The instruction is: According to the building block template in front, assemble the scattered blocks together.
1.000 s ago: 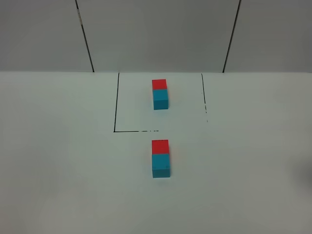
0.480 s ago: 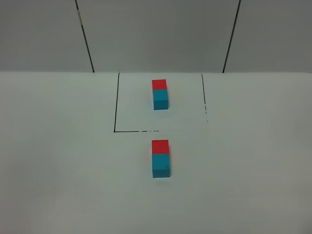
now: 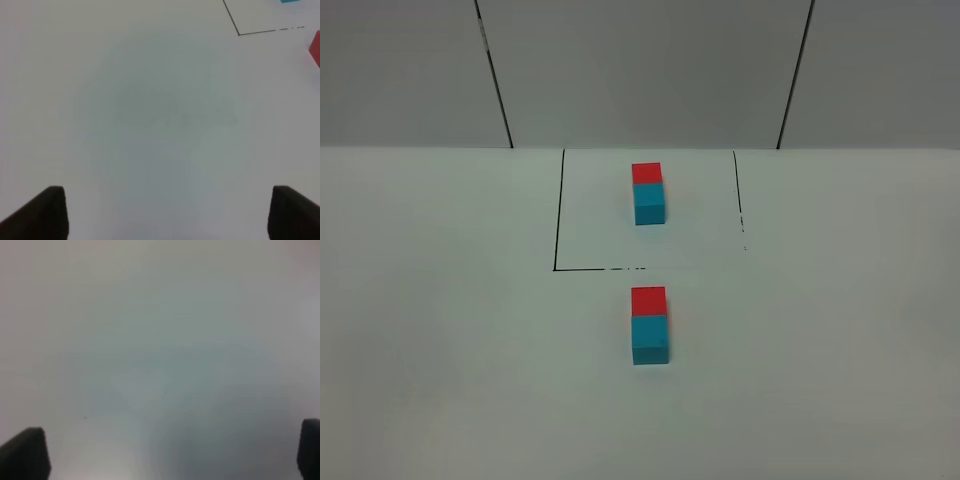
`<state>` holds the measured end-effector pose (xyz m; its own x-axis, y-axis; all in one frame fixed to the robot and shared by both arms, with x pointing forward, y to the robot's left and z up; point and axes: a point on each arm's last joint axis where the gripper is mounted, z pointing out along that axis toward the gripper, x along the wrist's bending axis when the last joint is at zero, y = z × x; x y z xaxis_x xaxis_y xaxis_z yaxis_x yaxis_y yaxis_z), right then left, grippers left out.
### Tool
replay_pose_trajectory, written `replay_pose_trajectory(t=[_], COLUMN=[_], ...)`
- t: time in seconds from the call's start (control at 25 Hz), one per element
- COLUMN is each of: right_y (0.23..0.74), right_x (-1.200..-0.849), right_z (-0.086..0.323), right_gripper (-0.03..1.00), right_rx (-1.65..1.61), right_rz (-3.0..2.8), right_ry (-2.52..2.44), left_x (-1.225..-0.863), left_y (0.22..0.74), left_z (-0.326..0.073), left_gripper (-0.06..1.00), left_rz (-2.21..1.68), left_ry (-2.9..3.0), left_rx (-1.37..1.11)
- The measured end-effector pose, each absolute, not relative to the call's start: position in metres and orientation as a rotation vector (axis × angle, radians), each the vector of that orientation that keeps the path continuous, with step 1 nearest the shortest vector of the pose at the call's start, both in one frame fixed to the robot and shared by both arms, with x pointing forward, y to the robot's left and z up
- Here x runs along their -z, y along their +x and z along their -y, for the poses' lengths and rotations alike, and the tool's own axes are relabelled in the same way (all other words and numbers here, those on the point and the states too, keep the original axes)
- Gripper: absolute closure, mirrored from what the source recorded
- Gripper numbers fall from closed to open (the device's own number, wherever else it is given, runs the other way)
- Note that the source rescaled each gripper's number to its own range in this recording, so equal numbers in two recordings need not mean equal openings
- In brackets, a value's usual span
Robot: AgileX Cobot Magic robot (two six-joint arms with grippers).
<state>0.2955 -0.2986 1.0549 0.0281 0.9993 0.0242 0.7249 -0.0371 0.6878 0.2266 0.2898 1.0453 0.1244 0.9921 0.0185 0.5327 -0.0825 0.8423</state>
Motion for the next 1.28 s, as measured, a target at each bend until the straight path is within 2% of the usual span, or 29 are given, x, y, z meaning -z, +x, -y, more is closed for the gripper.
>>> replay_pose_trajectory(t=[0.84, 1.28], right_y=[0.242, 0.233], right_x=[-1.053, -1.053], right_z=[0.293, 0.292], right_gripper=[-0.03, -0.03], right_rx=[-0.961, -1.014], right_rz=[-1.643, -1.607], right_ry=[1.559, 1.503], left_x=[-1.045, -1.045], left_y=[0.227, 0.227], left_z=[-0.29, -0.29], left_gripper=[0.06, 0.06], left_rz=[-1.492, -1.492], left_ry=[1.707, 1.707], left_rx=[-0.836, -0.836])
